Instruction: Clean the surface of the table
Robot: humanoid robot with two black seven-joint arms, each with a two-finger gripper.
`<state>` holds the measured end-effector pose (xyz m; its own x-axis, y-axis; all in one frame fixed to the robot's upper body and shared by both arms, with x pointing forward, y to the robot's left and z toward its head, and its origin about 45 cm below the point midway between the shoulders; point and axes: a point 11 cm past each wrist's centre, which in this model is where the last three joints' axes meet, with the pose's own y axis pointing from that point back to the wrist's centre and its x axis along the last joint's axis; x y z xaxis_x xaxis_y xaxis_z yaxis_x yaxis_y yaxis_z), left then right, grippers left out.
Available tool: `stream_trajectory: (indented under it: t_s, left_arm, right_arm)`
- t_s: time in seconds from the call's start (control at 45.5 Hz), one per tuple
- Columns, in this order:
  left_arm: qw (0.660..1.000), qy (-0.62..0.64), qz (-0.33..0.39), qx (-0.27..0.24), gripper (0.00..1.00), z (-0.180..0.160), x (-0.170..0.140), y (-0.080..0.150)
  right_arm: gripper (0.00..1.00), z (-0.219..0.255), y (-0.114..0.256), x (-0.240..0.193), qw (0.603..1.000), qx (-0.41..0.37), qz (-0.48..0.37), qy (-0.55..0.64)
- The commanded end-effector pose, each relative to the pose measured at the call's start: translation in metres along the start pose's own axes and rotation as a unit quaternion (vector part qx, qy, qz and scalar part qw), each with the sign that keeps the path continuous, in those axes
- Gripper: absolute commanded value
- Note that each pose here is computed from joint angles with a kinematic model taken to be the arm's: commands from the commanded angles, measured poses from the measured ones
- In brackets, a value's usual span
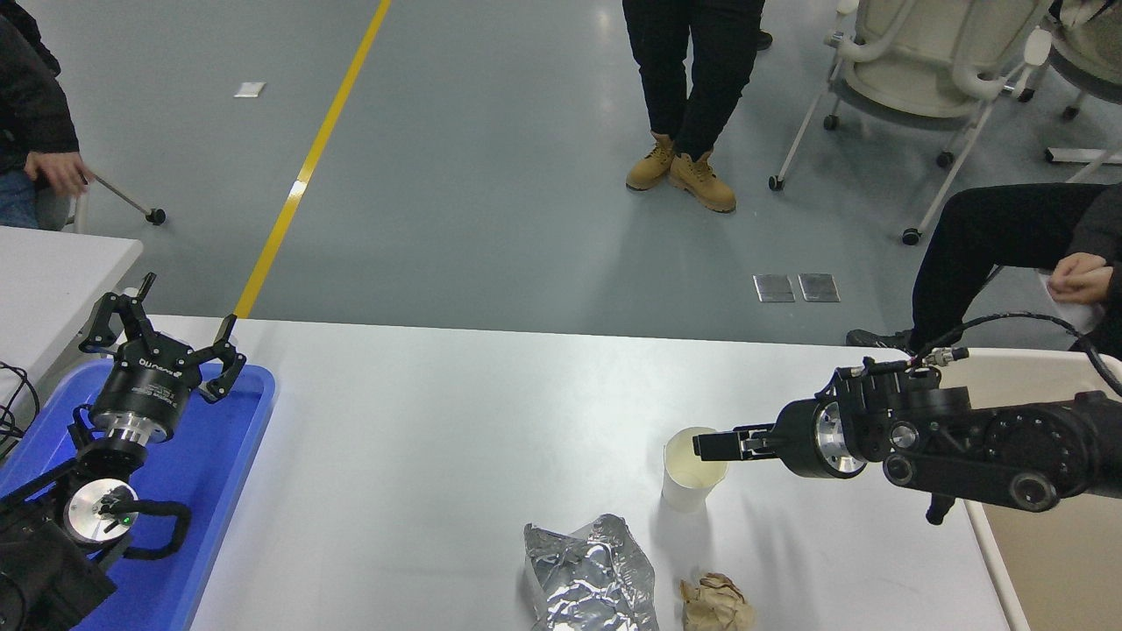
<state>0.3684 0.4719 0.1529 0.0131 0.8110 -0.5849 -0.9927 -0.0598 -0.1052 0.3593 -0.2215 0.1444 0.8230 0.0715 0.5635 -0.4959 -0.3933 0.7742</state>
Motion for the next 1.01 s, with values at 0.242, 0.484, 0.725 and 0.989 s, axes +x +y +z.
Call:
stream_trajectory:
  t_s: [0.242,0.484,0.725,0.989]
  left_arm:
    - [1.000,0.000,0.000,0.000,1.00,0.000,0.000,0.000]
    - [1.000,0.000,0.000,0.000,1.00,0.000,0.000,0.000]
    - [1.000,0.000,0.000,0.000,1.00,0.000,0.000,0.000]
    - [1.000,0.000,0.000,0.000,1.00,0.000,0.000,0.000]
  right_arm:
    - [1.00,0.000,-0.027,-0.026,0.999,-0.021,-0.028,-0.007]
    - [0.66,0.004,-0.029,-0.020,0.999,-0.028,-0.021,-0.006]
    - [0.00,0.006,-0.024,-0.015,0.998,-0.035,-0.046,0.000]
    - [0.00,-0.003,-0.014,0.001,0.999,-0.025,-0.044,-0.015]
